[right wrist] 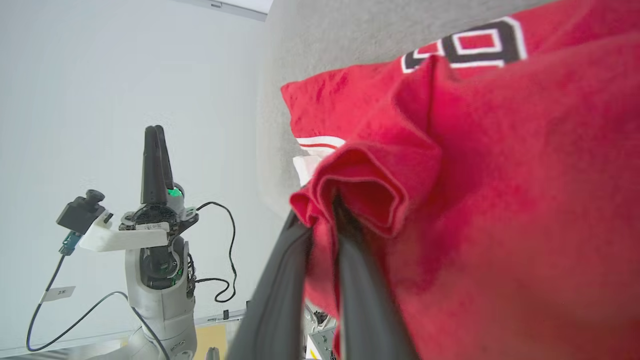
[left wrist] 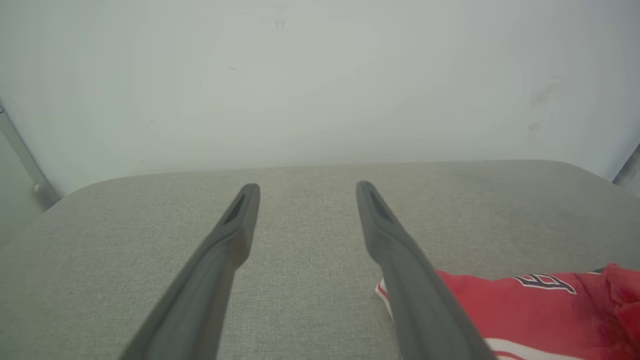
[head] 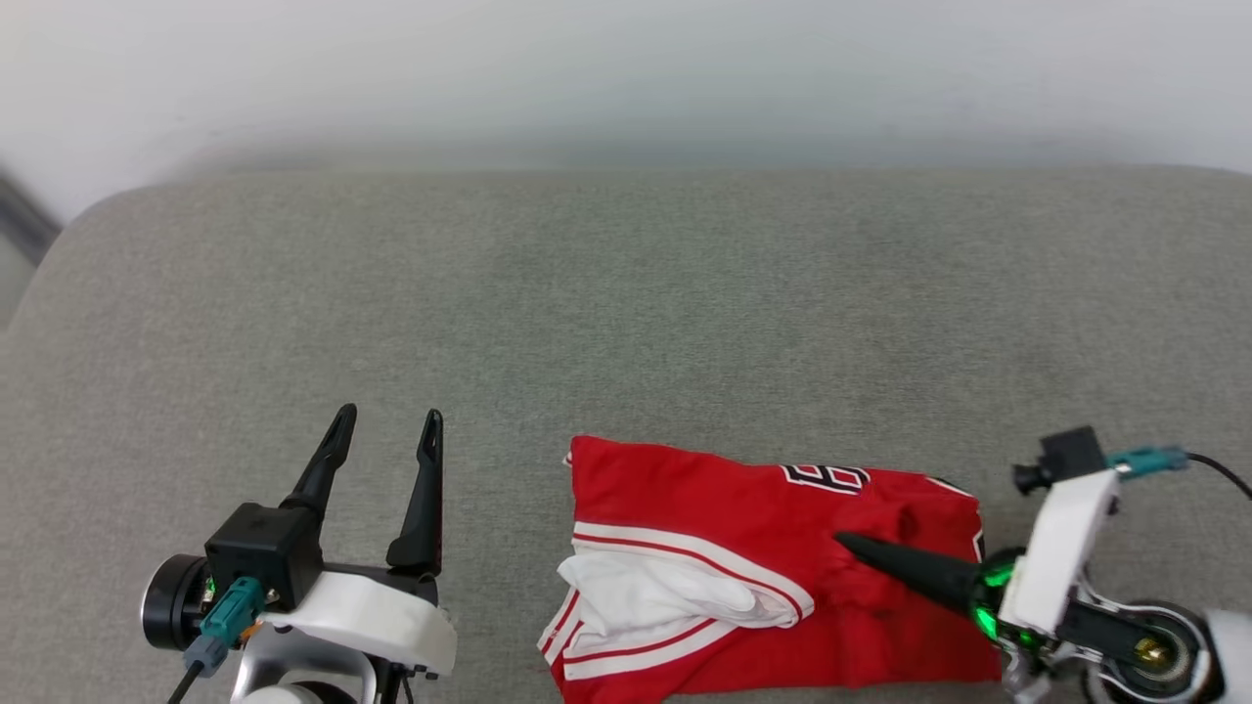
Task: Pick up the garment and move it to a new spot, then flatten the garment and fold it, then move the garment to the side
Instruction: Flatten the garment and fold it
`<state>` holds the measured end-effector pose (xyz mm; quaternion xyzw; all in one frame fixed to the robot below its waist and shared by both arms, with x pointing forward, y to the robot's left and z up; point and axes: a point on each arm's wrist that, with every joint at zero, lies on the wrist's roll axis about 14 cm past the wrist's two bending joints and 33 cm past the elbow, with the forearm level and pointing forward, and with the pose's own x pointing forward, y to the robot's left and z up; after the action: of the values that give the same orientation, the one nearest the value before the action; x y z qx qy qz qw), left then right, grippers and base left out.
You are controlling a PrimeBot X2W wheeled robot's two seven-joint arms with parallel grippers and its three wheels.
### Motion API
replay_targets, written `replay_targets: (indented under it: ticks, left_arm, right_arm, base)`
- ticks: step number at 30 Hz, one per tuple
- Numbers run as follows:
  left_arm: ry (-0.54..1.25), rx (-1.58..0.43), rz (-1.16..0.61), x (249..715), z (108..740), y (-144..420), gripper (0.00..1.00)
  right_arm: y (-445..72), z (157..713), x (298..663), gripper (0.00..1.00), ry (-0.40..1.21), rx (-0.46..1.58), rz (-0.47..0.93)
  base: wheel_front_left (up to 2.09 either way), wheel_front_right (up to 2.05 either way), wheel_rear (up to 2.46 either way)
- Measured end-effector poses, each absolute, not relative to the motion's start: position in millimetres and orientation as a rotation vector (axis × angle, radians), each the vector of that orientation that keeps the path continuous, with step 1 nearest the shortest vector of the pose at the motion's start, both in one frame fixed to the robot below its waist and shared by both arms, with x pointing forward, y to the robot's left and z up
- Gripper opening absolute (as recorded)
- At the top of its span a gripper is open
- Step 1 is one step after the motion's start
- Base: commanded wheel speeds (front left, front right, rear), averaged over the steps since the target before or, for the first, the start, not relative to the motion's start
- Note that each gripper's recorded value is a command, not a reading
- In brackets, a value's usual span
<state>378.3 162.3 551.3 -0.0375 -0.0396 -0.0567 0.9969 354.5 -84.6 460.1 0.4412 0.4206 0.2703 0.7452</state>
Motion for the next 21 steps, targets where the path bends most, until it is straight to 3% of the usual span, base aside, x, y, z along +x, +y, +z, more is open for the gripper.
replay_targets:
  ticks: [9,16,17,18,19,20,21]
  left_arm:
    - [-0.079,-0.091,-0.078,381.9,546.8,171.2,1.00]
    - [-0.070,-0.102,-0.064,388.8,538.3,174.1,1.00]
    - [-0.066,-0.102,-0.059,389.0,535.9,175.2,1.00]
    - [-0.058,-0.105,-0.054,389.1,532.8,176.2,1.00]
    - [-0.048,-0.107,-0.052,389.2,529.3,176.8,1.00]
    - [-0.045,-0.108,-0.050,389.4,527.6,177.0,1.00]
    - [-0.041,-0.110,-0.050,389.8,526.3,176.4,1.00]
  right_arm:
    - [9.7,476.8,361.3,0.00,0.962,1.029,0.855]
    - [38.9,453.6,377.1,0.02,0.977,0.978,0.821]
    - [40.6,446.5,376.5,0.15,0.993,0.972,0.809]
    - [42.1,439.9,375.2,0.41,1.009,0.969,0.798]
    - [43.0,433.1,373.4,0.50,1.026,0.963,0.786]
    - [43.9,428.2,371.3,0.87,1.042,0.958,0.780]
    - [43.3,424.9,371.7,1.00,1.041,0.954,0.766]
  base:
    - [0.00,0.00,0.00]
    - [0.00,0.00,0.00]
    - [0.00,0.00,0.00]
    - [0.00,0.00,0.00]
    - [0.00,0.00,0.00]
    - [0.00,0.00,0.00]
    - [0.00,0.00,0.00]
